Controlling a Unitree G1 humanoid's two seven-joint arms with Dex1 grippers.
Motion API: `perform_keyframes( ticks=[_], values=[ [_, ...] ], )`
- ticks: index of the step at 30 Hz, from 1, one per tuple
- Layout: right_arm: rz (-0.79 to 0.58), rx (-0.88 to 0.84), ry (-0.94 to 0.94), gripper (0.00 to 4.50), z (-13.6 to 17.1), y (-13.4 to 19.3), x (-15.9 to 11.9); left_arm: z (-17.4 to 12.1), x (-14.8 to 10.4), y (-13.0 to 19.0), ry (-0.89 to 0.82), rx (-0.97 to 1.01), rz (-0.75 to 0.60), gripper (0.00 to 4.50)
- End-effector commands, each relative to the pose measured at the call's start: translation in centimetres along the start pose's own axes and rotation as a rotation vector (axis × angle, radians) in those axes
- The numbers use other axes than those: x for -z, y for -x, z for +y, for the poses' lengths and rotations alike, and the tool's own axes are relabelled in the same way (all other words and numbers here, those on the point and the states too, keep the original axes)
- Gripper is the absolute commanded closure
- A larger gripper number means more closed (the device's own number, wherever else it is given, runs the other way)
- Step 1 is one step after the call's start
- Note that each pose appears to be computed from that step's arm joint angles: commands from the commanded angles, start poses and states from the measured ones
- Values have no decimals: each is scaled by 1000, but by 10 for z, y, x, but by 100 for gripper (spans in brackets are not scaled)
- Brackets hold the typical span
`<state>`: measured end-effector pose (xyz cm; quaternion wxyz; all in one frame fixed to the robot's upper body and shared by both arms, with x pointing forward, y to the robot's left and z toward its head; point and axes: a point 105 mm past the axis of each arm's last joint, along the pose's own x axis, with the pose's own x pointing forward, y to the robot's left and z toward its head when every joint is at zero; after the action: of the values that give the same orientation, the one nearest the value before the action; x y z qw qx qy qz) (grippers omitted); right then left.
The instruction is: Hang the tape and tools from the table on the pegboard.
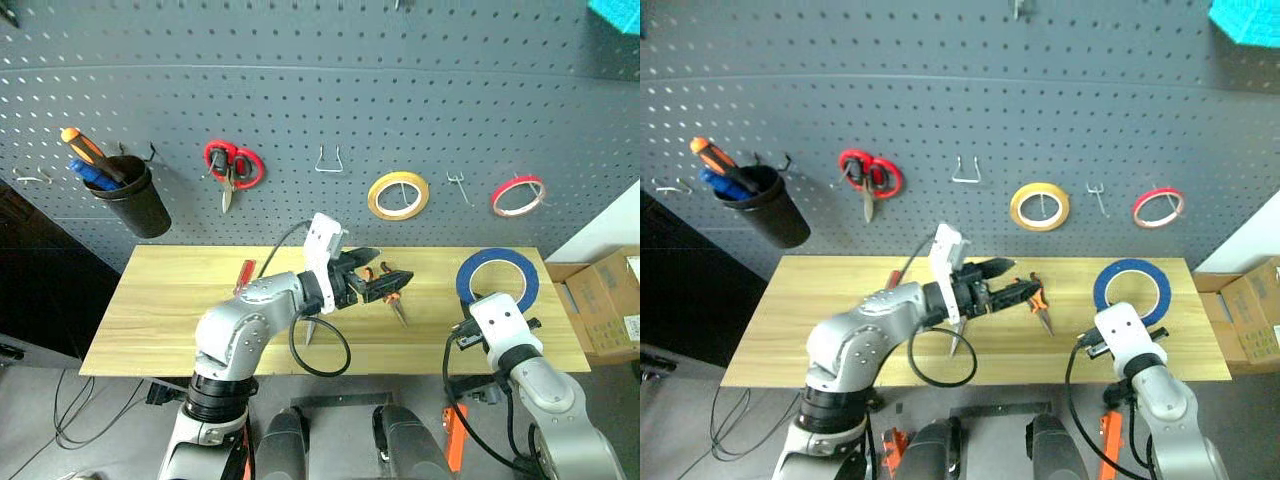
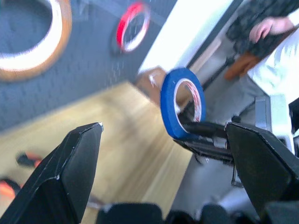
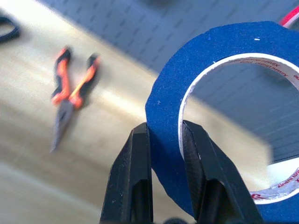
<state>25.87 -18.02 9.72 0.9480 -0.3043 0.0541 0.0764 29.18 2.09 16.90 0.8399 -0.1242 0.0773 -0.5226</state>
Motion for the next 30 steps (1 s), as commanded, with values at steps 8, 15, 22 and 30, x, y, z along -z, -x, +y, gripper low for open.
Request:
perform_keyframes(
  ticks=[8,15,22,30],
  values=[
    [-412,110,160,396,-20,-47,-63,5,-36,-9,-54,-27,-139,0],
    [-403,69,113,396,-35,-79,-53,10,-45,-25,-71,-25,-175,0],
    [-360,24,5,396,-45,-91,-37,14,-44,-35,-85,-29,-180,0],
    [-433,-67,-29,396,-41,-98,-52,17,-45,-39,-92,-17,-176,0]
  ],
)
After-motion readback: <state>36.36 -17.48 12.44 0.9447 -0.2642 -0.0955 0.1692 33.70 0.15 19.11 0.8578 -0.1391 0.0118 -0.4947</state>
